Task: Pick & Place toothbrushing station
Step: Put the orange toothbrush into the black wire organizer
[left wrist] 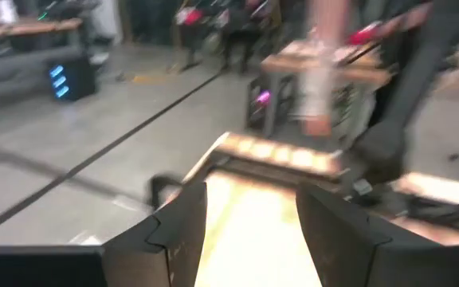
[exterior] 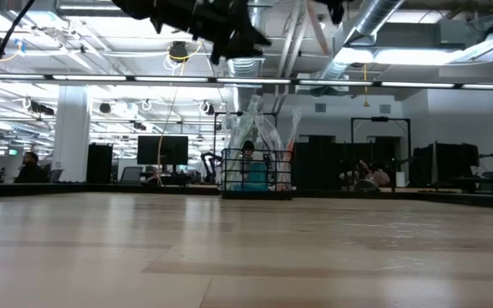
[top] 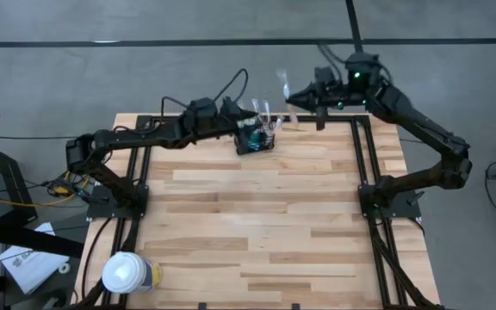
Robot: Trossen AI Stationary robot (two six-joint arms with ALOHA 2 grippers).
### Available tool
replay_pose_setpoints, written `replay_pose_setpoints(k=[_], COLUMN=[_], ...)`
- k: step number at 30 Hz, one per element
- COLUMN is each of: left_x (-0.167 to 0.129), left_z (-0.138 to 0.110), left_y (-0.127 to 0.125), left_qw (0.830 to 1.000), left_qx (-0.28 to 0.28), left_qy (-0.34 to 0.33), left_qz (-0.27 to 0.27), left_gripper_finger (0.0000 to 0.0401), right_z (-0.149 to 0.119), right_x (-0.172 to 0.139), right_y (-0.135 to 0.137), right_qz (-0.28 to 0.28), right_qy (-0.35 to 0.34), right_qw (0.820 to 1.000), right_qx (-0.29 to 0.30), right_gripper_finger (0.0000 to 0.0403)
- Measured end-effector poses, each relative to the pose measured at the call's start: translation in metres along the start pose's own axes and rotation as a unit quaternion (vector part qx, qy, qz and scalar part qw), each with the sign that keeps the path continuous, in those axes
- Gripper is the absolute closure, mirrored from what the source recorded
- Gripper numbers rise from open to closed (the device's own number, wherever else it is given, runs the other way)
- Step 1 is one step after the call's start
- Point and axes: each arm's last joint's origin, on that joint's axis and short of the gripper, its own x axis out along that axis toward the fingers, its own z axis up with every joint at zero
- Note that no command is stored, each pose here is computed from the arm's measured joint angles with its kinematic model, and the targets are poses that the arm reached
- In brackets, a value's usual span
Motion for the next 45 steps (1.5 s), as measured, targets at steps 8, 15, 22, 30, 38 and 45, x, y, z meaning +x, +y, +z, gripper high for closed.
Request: replay_pose_setpoints(k=[8,15,22,30,38,45], left_x=[-0.004,-0.007,-0.008,-0.009,-0.01,-0.01], left_z=[-0.006,-0.006,-0.005,-0.005,-0.004,-0.004], left_y=[0.05,0.069,0.074,0.078,0.081,0.08], left_qw=[0.999,0.999,0.999,0.999,0.999,0.998], left_qx=[-0.011,-0.019,-0.019,-0.017,-0.015,-0.004], left_qy=[0.039,0.039,0.035,0.033,0.03,0.03], left_qz=[0.034,0.013,0.001,-0.016,-0.034,-0.046], left_gripper_finger=[0.0234,0.0245,0.0253,0.0255,0.0258,0.0259], right_z=[-0.069,-0.143,-0.175,-0.2,-0.175,-0.176], right_x=[0.013,0.006,0.043,0.097,0.123,0.124], right_y=[0.003,0.009,0.02,0.006,-0.009,-0.019], right_qz=[-0.014,-0.14,-0.255,-0.274,-0.29,-0.318], right_qy=[-0.015,-0.109,-0.117,-0.157,-0.138,-0.087], right_qw=[0.997,0.97,0.946,0.934,0.939,0.938], right_qx=[0.075,0.165,0.165,0.167,0.126,0.109], right_gripper_finger=[0.0403,0.0403,0.0403,0.0403,0.0403,0.0403])
